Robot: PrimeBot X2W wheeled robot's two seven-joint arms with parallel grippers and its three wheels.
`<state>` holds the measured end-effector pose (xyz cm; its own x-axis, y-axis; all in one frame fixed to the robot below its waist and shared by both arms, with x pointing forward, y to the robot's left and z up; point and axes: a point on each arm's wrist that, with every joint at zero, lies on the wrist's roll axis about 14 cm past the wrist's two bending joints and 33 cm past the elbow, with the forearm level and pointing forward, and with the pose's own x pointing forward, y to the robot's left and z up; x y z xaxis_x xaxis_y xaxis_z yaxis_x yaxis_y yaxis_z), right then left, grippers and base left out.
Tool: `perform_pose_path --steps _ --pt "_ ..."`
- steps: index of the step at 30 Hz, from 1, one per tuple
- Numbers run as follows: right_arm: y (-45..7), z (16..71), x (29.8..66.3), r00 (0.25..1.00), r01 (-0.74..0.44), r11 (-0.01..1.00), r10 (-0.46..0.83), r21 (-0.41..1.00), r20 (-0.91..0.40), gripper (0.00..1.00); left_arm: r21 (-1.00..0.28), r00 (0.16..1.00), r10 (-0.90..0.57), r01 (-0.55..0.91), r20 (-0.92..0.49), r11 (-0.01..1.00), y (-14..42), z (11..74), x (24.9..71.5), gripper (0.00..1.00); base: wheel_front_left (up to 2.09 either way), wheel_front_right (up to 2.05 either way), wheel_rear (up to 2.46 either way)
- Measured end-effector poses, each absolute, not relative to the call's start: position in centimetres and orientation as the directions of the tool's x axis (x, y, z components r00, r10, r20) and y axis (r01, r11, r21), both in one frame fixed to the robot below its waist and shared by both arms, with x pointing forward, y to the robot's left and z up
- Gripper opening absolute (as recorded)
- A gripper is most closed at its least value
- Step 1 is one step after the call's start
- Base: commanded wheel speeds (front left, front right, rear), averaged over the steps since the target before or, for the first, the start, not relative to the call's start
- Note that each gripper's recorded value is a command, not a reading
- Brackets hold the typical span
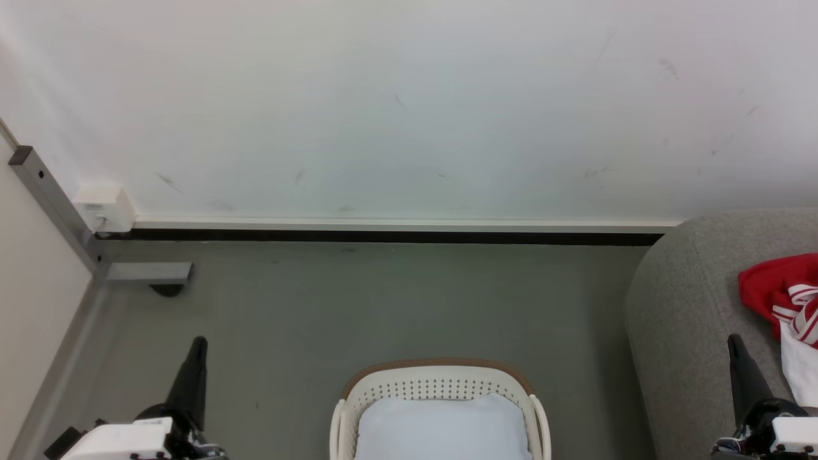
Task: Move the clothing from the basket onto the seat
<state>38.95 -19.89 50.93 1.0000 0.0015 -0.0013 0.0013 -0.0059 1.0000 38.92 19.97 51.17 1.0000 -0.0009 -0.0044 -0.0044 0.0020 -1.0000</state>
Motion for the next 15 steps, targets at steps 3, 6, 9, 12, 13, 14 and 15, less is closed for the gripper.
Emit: perform_pose_path --steps 3,6,9,12,13,14,15 --pt "-19.89 50.94 38.95 1.000 0.001 -0.005 0.002 1.000 -0.001 0.00 -1.000 1.000 -0.001 -0.004 -0.004 0.002 19.97 51.17 38.91 0.00 0.00 0.00 0.00" --pt "-19.88 50.94 38.95 1.000 0.001 -0.006 0.002 1.000 -0.001 0.00 -1.000 1.000 -0.001 -0.004 -0.004 0.002 19.97 51.17 38.91 0.00 0.00 0.00 0.00" --pt "-19.88 50.94 38.95 1.000 0.001 -0.007 0.003 1.000 -0.001 0.00 -1.000 1.000 -0.001 -0.004 -0.004 0.002 19.97 51.17 38.91 0.00 0.00 0.00 0.00" --pt "-19.87 50.93 38.95 1.000 0.002 -0.008 0.003 1.000 -0.002 0.00 -1.000 1.000 -0.001 -0.004 -0.004 0.002 19.97 51.17 38.92 0.00 0.00 0.00 0.00" --pt "-19.86 50.94 38.95 1.000 0.001 -0.007 0.003 1.000 -0.001 0.00 -1.000 1.000 -0.001 -0.004 -0.004 0.002 19.96 51.17 38.91 0.00 0.00 0.00 0.00" --pt "-19.87 50.94 38.95 1.000 0.002 -0.007 0.003 1.000 -0.002 0.00 -1.000 1.000 -0.001 -0.004 -0.004 0.002 19.96 51.17 38.91 0.00 0.00 0.00 0.00" --pt "-19.86 50.94 38.95 1.000 0.002 -0.007 0.004 1.000 -0.002 0.00 -1.000 1.000 -0.001 -0.004 -0.004 0.002 19.96 51.17 38.91 0.00 0.00 0.00 0.00"
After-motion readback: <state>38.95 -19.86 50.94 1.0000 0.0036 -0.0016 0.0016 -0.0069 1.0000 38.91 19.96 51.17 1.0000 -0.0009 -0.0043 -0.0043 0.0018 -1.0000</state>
